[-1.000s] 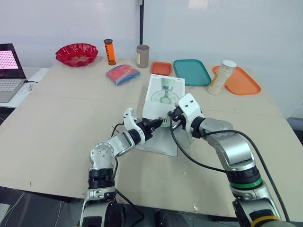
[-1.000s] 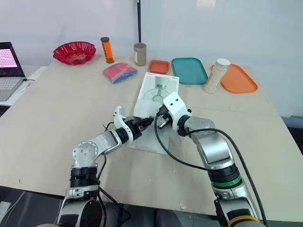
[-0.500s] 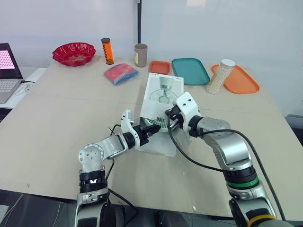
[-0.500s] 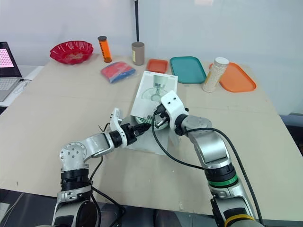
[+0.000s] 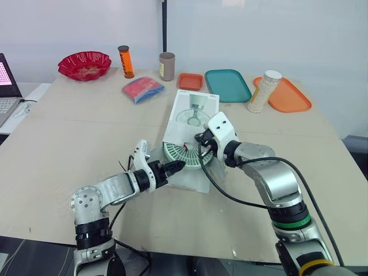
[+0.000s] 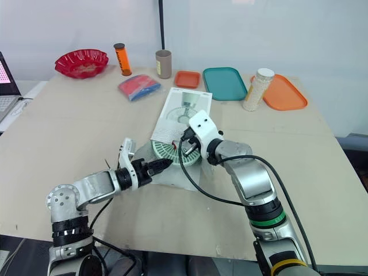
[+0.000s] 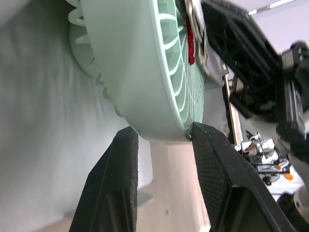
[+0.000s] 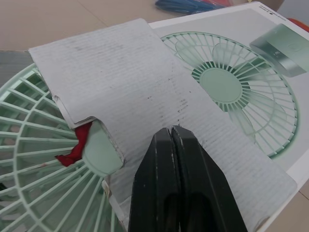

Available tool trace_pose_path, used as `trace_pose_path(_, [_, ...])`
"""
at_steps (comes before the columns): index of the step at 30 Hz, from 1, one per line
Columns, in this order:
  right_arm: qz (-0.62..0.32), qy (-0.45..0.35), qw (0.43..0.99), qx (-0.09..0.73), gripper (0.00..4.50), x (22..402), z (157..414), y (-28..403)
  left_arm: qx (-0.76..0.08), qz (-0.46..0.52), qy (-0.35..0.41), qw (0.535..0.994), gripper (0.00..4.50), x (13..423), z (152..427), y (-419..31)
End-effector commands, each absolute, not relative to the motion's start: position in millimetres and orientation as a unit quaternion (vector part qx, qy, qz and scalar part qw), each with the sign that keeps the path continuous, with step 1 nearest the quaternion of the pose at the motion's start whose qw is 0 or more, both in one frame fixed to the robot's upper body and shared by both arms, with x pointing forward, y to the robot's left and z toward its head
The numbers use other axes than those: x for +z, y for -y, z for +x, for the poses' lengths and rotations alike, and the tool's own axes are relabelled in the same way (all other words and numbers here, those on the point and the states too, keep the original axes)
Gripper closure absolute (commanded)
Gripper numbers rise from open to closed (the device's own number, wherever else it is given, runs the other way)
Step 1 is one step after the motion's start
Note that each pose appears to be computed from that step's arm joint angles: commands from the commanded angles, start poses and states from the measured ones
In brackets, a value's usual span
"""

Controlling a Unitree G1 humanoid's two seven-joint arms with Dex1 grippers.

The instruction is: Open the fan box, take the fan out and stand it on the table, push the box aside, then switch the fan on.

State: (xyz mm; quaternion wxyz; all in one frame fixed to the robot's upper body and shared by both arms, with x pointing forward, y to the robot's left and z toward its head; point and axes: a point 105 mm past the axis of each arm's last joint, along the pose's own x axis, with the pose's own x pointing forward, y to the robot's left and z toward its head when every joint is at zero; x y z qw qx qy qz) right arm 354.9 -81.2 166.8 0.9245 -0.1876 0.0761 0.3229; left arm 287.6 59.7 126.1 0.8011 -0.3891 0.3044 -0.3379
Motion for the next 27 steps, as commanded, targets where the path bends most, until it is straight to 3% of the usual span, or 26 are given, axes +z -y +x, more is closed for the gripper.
trace_pose_path(1, [-0.186, -0.121, 0.922, 0.318, 4.5, 145, 355, 86, -0.325, -0.372, -0.313, 0.811, 3.09, 126, 279, -68])
trace_pose_path(9, [-0.192, -0.121, 0.92, 0.321, 4.5, 143, 355, 85, -0.323, -0.366, -0.315, 0.814, 3.09, 132, 274, -69])
trace_pose_path(10, [-0.192, -0.121, 0.92, 0.32, 4.5, 143, 355, 85, -0.322, -0.366, -0.317, 0.814, 2.27, 132, 273, -69])
trace_pose_path(13, [-0.193, -0.12, 0.92, 0.318, 4.5, 143, 355, 87, -0.32, -0.366, -0.319, 0.813, 1.82, 132, 272, -71])
trace_pose_path(14, [-0.194, -0.12, 0.921, 0.317, 4.5, 143, 356, 87, -0.319, -0.366, -0.319, 0.814, 1.3, 132, 271, -72])
trace_pose_path(17, [-0.196, -0.12, 0.921, 0.314, 4.5, 144, 356, 89, -0.31, -0.365, -0.321, 0.817, 0.33, 131, 270, -79])
trace_pose_path(22, [-0.195, -0.12, 0.921, 0.315, 4.5, 143, 357, 90, -0.286, -0.357, -0.291, 0.84, 0.33, 137, 274, -101])
trace_pose_path(27, [-0.196, -0.121, 0.919, 0.319, 4.5, 143, 357, 90, -0.299, -0.391, -0.254, 0.833, 0.33, 154, 274, -108])
